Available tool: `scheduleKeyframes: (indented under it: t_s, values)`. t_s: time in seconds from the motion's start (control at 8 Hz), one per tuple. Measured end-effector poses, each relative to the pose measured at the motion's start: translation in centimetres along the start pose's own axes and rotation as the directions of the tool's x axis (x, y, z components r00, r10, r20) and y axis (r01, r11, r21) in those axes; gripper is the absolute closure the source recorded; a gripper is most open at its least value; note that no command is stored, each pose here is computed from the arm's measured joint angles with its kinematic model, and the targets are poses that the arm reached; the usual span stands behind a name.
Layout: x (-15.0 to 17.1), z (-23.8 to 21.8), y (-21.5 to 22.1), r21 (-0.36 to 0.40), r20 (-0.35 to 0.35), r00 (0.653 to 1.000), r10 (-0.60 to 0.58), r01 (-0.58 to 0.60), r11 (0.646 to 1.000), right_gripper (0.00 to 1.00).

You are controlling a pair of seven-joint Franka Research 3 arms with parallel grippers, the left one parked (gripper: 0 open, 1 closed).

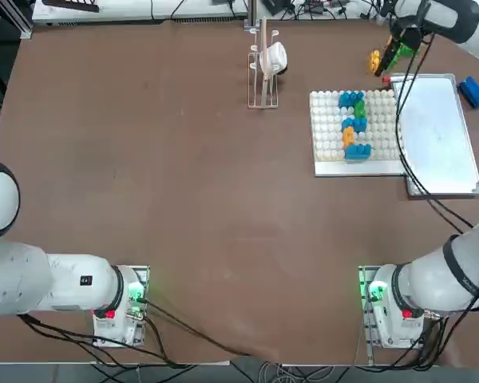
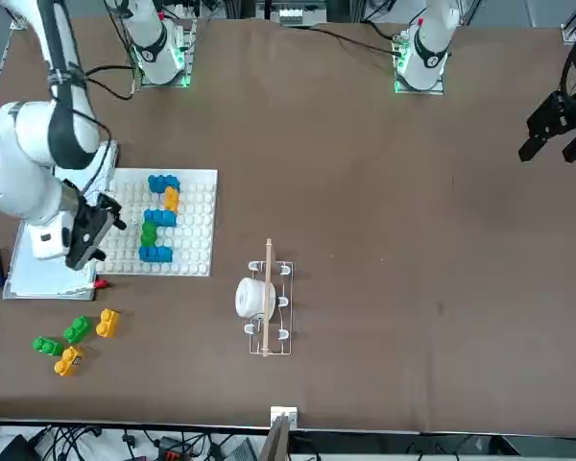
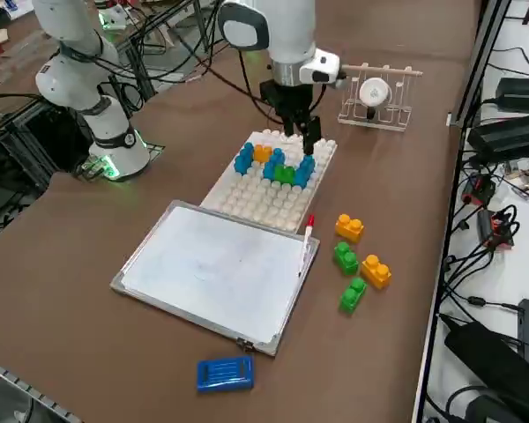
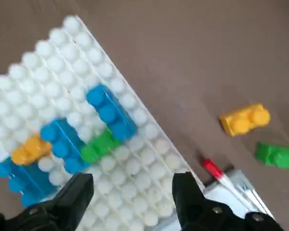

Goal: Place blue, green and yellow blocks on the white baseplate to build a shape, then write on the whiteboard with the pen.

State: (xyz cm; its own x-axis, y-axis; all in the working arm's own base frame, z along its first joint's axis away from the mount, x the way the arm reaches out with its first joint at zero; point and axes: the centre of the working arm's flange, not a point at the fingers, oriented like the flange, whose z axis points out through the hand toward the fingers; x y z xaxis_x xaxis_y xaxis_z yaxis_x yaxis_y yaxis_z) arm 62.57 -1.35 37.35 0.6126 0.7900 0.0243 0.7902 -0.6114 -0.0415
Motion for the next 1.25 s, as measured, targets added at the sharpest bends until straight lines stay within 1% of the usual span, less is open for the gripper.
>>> scheduleKeyframes:
  t_s: [0.12,0.25,0.38,0.5,0.62,0.75,1.0,1.12,1.25]
  values:
    - [-2.1,0.6,1.5,0.004,0.017,1.0,0.005,-0.006,1.0,0.0]
    - [-3.7,1.2,2.7,0.012,0.024,0.999,-0.022,0.022,1.0,0.0]
    - [-4.8,2.0,3.5,0.021,0.028,0.996,-0.08,0.079,0.997,0.0]
    - [-5.6,3.2,4.5,0.015,0.025,0.985,-0.173,0.172,0.985,0.0]
    - [-6.4,4.6,5.8,-0.01,0.02,0.96,-0.281,0.281,0.96,0.0]
    - [-7.2,5.9,6.8,-0.033,0.022,0.927,-0.376,0.376,0.926,0.0]
    - [-8.1,6.6,8.3,-0.076,0.035,0.857,-0.514,0.515,0.854,0.0]
    - [-7.9,6.6,9.1,-0.089,0.044,0.815,-0.578,0.58,0.81,0.0]
    - [-7.7,7.0,10.0,-0.095,0.046,0.78,-0.624,0.625,0.775,0.0]
